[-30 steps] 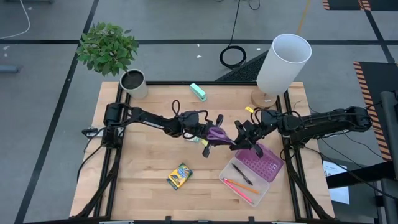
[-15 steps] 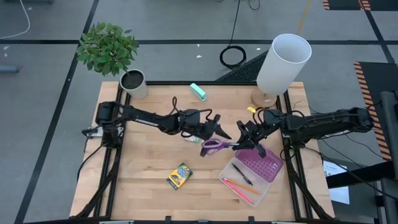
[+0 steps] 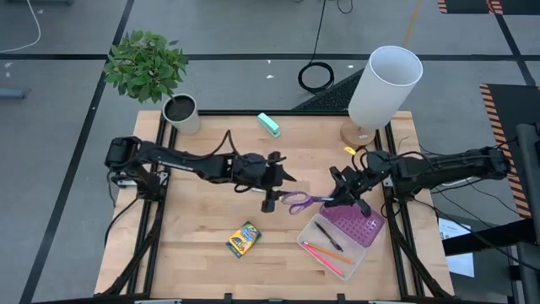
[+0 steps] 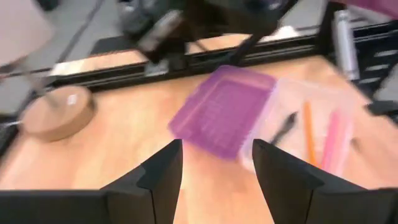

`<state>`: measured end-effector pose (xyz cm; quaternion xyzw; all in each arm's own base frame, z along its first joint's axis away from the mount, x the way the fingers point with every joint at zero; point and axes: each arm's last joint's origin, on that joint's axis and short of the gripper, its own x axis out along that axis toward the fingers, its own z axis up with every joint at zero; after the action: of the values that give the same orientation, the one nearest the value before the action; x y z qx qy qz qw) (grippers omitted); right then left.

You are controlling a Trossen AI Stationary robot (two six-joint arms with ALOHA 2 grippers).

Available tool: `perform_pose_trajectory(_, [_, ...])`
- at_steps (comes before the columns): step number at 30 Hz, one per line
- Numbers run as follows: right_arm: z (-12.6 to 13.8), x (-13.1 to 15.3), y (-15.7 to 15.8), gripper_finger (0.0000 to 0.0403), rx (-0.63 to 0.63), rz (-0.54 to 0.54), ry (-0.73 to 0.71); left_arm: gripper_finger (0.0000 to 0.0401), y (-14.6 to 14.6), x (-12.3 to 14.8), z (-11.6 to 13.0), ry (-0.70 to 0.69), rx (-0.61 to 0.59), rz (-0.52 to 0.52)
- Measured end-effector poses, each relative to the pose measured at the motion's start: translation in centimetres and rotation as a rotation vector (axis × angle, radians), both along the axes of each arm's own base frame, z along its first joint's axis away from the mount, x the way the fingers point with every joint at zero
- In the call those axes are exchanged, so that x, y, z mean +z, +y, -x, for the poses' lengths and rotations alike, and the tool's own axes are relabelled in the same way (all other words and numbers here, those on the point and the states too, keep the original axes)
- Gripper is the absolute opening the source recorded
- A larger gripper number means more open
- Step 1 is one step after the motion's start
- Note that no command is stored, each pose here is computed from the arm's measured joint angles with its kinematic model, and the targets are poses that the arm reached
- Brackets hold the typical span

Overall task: Pack school essentials
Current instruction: Put the violet scissors into the violet supply box

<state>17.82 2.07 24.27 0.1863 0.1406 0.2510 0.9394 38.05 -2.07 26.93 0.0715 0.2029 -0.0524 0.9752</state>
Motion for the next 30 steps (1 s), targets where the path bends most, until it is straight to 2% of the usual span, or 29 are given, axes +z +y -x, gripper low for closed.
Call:
perform_pose_trajectory(7, [1.1, -0.6, 2.0, 0.0, -0.091, -0.029, 0.143, 0.0198, 0.2, 0.2, 1.6, 0.118, 0.132, -0.031])
perform_pose_trajectory(15, [2.8, -1.2, 6.3, 0.0, -0.18, -0.1, 0.252, 0.0198, -0.4, 0.1, 1.7, 0.134, 0.201, 0.005])
perform_pose_trajectory(23, [4.6, -2.6, 10.2, 0.0, -0.27, -0.191, 0.364, 0.0198, -3.7, 0.3, 2.1, 0.1, 0.239, 0.021])
perform_pose_trajectory(30, [5.3, -4.8, 12.7, 0.0, -0.311, -0.252, 0.516, 0.0198, -6.6, 1.0, 2.3, 0.007, 0.197, 0.032])
